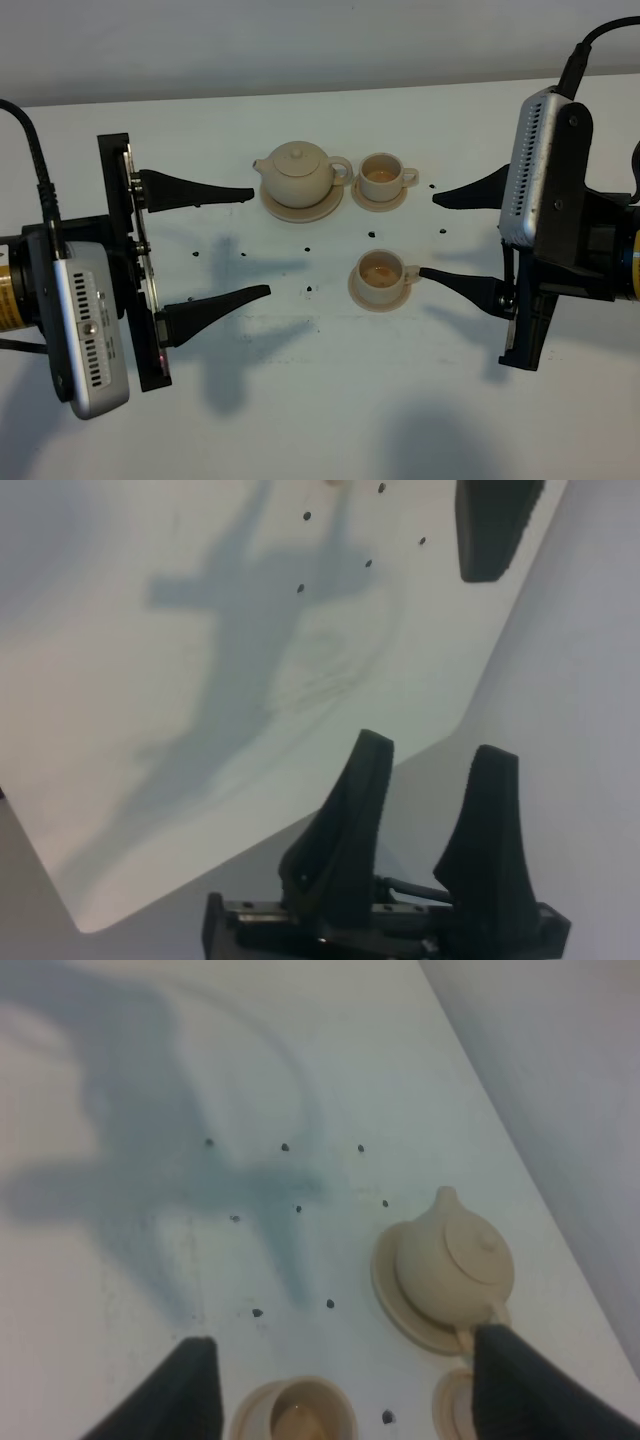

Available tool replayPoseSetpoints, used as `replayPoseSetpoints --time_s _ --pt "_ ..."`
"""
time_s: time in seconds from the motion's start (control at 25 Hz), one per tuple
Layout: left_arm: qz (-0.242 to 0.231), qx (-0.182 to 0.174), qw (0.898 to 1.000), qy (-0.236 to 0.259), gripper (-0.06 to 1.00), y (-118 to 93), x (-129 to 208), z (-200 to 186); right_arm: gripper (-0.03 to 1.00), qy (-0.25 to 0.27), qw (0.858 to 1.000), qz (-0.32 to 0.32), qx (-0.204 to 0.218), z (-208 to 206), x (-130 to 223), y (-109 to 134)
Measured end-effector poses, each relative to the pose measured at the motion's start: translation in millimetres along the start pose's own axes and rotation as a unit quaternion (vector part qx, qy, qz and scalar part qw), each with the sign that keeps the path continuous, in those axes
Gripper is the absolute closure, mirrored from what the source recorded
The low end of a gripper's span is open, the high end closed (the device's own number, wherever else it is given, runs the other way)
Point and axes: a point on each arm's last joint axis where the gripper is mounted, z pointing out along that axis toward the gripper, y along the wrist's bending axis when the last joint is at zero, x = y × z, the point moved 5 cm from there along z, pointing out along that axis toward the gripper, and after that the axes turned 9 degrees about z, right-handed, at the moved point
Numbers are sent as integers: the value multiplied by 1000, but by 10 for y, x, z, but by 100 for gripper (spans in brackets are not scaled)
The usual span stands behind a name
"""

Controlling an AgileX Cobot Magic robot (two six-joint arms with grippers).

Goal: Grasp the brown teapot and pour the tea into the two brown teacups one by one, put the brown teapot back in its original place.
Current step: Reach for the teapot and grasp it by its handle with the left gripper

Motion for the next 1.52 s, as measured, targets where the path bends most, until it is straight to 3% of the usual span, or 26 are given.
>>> replayPoseSetpoints --time_s 0.84,1.12,1.36,1.52 --pt "-9 -22 1000 -5 33 73 -18 -2 44 -3 1000 6 3 0 -8 -7" --pt "-61 -119 991 20 33 339 73 -44 44 -1 991 95 94 -23 21 -260" --pt "-112 -194 973 63 33 522 233 -122 44 24 979 128 158 -74 102 -439" --pt "-150 -239 955 92 35 615 348 -191 44 2 962 178 204 -142 -19 -641"
